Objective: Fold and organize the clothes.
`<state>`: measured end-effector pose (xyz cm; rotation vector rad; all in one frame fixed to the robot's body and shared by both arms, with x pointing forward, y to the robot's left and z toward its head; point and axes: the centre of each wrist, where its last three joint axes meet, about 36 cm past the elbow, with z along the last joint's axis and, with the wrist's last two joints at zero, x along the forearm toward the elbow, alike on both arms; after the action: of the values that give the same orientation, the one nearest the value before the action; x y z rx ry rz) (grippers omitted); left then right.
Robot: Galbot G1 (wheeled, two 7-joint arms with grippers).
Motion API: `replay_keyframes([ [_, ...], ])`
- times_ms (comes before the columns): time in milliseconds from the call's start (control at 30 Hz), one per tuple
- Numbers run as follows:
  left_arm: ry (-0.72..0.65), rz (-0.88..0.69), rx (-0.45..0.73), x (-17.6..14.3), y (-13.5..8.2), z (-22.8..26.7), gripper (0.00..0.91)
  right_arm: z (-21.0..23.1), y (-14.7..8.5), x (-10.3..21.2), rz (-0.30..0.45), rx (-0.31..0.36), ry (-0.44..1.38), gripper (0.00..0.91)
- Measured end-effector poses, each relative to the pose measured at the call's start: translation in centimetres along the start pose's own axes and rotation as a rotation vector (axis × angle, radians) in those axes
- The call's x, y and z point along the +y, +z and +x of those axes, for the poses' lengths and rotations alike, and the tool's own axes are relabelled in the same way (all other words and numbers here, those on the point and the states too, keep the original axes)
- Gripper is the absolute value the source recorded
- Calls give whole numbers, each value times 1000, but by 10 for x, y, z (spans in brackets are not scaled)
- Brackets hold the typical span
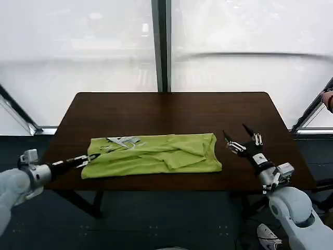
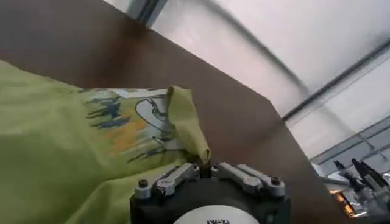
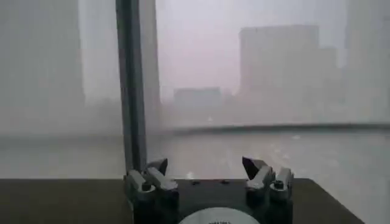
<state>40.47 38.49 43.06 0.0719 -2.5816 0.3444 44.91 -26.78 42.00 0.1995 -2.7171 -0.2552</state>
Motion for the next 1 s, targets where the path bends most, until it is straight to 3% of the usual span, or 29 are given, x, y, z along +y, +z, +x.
replay_keyframes([
  [200, -1, 3, -50, 4, -5, 1, 0, 14, 1, -8, 94, -145, -67, 0],
  [233, -1, -1, -53, 5, -6, 2, 878, 19, 1, -10, 112, -178, -82, 68],
  [267, 0, -5, -57, 5, -7, 3, 878, 24, 0, -13, 138, -211, -96, 878],
  [400, -10, 0, -31, 11, -11, 14, 878, 47, 3, -23, 259, -316, -162, 878],
  [600, 156, 79, 80, 35, -31, 34, 878, 79, 9, -34, 285, -399, -229, 878],
  [767, 299, 132, 189, 69, -50, 44, 878, 97, 17, -43, 278, -391, -199, 878],
  [1000, 341, 110, 247, 102, -63, 36, 878, 107, 21, -53, 279, -370, -159, 878],
])
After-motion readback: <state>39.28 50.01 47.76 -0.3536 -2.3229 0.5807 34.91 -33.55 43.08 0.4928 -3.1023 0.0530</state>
